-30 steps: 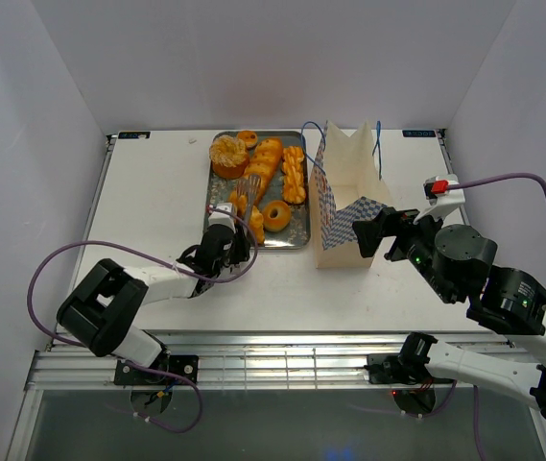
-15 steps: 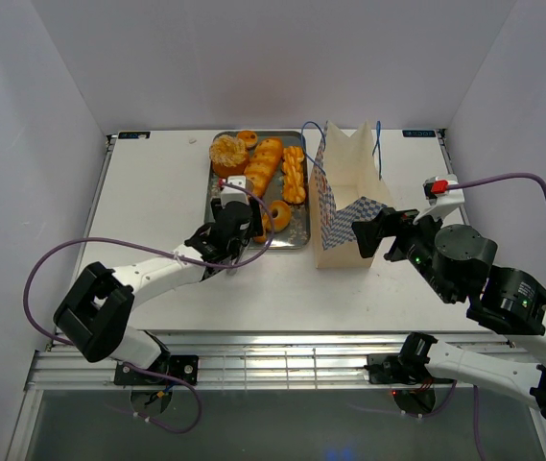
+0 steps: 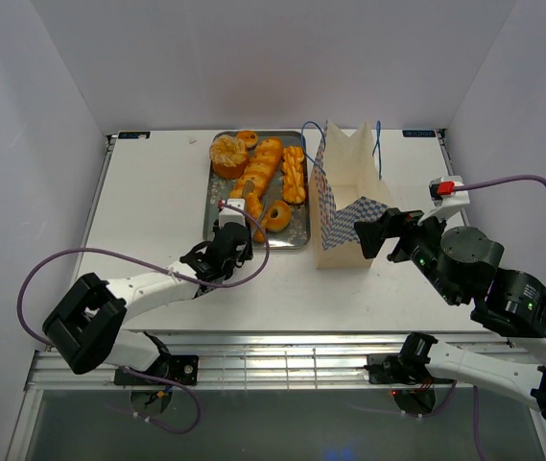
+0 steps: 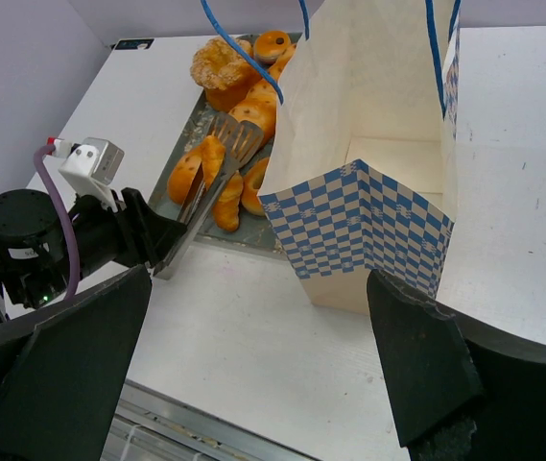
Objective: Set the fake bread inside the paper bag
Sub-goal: Pick up the clamp from the plate.
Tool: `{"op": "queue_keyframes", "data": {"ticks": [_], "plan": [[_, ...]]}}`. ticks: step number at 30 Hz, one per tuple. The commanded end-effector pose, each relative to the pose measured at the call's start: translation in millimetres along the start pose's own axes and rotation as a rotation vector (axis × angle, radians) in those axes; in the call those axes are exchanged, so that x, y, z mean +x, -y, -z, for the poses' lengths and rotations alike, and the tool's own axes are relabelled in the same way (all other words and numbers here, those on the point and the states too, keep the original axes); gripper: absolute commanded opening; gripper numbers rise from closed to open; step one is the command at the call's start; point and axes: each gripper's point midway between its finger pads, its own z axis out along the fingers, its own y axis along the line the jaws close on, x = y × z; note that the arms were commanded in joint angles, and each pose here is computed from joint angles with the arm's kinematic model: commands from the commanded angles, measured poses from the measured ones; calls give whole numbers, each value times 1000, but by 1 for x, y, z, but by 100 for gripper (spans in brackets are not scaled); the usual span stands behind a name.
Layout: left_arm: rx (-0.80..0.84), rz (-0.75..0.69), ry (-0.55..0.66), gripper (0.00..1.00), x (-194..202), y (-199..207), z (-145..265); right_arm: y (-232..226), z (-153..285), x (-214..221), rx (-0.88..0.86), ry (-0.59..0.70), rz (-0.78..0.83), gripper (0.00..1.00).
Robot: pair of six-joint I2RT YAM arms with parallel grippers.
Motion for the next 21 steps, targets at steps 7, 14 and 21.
{"op": "queue_keyframes", "data": {"ticks": [7,14,21], "plan": [[124,-3,10,55,-3,22,2,-3,2,-2,-19,6,-20,99],[127,-38,-12,53,5,26,-12,-2,5,-5,-20,11,-27,99],[152,-54,-23,44,10,26,-23,-2,5,-6,-19,10,-26,99]]}}
